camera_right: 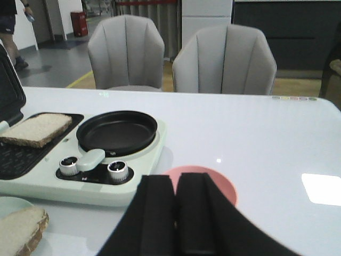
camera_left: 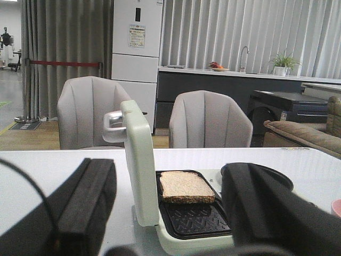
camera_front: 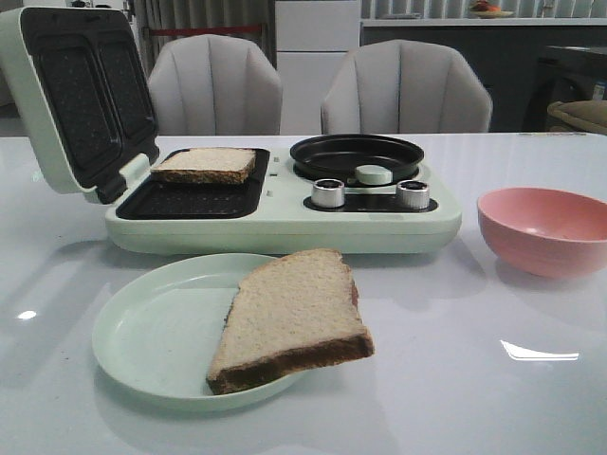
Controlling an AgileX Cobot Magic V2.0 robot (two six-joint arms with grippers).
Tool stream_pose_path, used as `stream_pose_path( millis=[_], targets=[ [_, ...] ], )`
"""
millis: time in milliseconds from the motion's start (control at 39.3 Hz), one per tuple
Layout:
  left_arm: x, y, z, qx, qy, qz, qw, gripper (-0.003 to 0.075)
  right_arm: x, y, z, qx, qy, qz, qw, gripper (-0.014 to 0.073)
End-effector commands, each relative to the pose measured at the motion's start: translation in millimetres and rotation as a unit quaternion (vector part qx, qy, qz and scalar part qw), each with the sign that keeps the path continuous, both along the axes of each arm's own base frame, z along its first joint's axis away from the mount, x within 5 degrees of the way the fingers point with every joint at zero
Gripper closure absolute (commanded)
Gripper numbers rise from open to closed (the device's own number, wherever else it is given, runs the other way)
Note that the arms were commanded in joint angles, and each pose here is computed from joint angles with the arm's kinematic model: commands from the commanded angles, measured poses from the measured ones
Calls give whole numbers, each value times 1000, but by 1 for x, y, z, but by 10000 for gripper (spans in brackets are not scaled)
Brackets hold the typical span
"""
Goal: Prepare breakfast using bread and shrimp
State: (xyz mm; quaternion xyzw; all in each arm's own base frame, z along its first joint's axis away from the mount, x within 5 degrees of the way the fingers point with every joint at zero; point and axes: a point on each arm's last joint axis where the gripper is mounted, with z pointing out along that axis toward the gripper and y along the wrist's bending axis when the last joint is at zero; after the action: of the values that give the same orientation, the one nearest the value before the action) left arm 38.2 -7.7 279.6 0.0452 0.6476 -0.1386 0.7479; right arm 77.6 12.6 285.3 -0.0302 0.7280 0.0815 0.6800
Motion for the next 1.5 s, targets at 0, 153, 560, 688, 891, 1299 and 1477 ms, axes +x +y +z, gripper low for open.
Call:
stream_pose_path(
  millis=[0, 153, 560, 688, 891, 1299, 1477],
  targets=[
    [-3, -1, 14, -18, -42, -15, 999, 228, 3, 1, 16, 7, -33, 1, 999, 445],
    [-3, -1, 14, -18, -42, -15, 999, 228, 8, 2, 12, 12, -9, 2, 1000, 439],
    [-3, -1, 14, -18, -42, -15, 999, 228, 70, 16, 18, 63, 159, 6, 985, 13],
    [-3, -1, 14, -18, -42, -15, 999, 228, 92, 24, 19, 113, 225, 11, 968, 13],
    [-3, -1, 14, -18, -42, -15, 999, 228, 126, 43, 8, 157, 320, 33, 934, 13],
    [-3, -1, 14, -18, -42, -15, 999, 228, 186, 109, -35, 190, 450, 125, 864, 13],
    [-3, -1, 14, -18, -42, -15, 999, 228, 203, 125, -63, 216, 488, 156, 831, 13]
  ],
)
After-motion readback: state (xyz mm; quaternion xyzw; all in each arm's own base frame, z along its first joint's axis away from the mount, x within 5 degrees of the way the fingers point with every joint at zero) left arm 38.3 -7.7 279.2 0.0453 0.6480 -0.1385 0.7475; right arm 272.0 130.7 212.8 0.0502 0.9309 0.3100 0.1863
